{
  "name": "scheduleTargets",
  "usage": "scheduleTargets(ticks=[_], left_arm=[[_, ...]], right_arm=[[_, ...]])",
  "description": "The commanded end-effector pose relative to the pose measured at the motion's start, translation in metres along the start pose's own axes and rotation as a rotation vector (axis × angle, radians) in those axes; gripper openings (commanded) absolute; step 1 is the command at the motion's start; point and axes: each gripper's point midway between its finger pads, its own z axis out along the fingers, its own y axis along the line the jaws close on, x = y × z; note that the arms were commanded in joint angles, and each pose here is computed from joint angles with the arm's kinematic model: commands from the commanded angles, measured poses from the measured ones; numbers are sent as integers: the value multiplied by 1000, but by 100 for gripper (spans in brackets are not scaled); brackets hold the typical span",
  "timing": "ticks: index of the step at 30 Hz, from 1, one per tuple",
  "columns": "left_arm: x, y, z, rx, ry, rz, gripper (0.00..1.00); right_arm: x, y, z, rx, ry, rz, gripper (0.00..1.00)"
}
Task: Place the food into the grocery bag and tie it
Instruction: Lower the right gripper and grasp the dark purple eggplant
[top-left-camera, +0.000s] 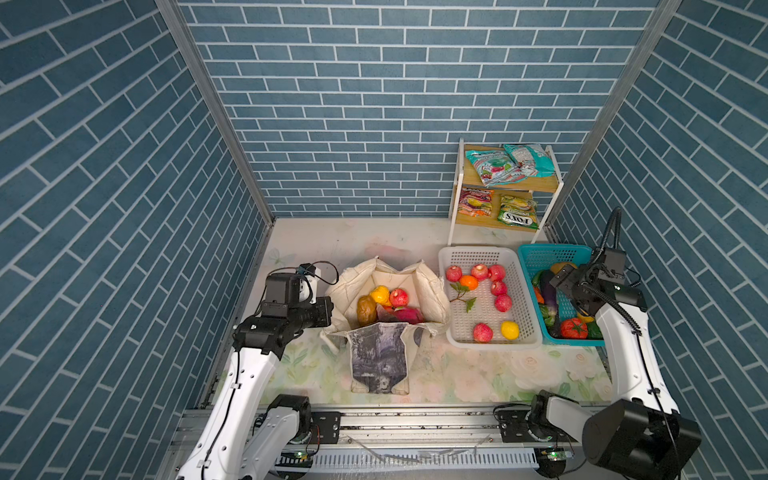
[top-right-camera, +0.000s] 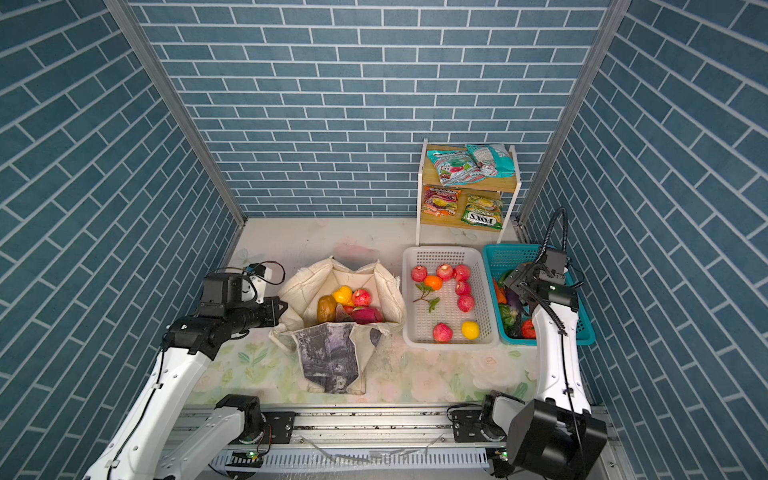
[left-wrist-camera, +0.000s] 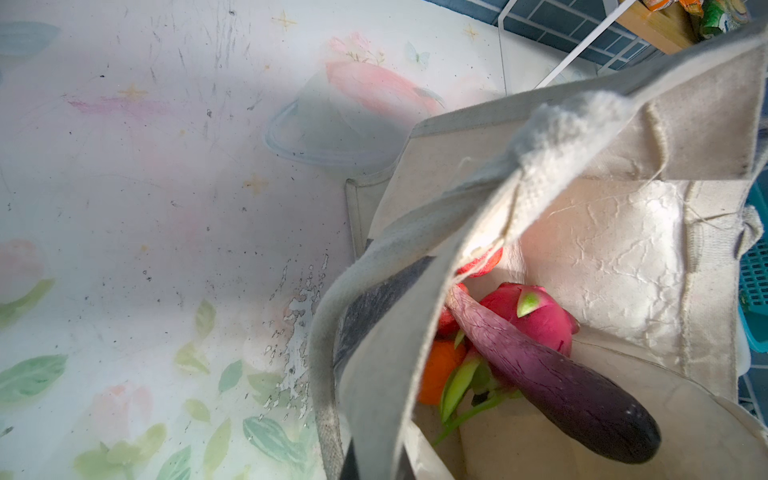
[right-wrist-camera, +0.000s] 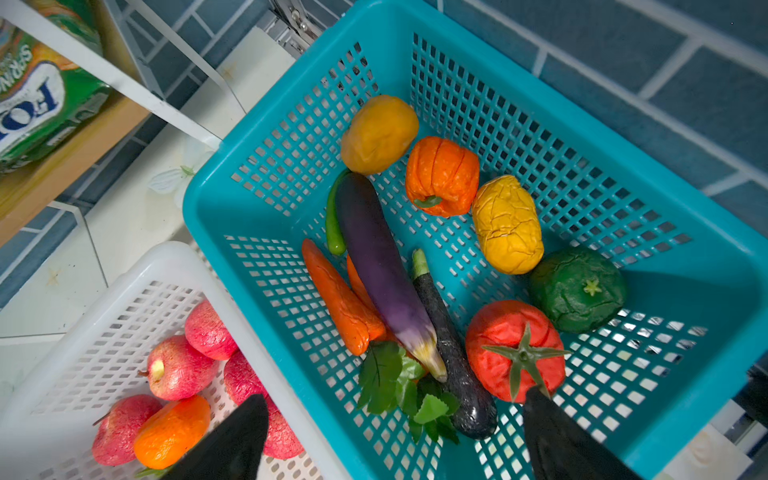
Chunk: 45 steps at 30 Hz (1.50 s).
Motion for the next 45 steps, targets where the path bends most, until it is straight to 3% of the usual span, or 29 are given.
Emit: scheduleTargets(ticks=[1,13,45], left_arm=[[3,0,2,9,9,10,0],[3,0,1,5,5,12,0],[3,0,1,5,6,12,2]], right_arm=[[-2,6,4,-25,40,36,95],[18,6,58,21,183,24,89],[25,9,157,77,335,44,72]])
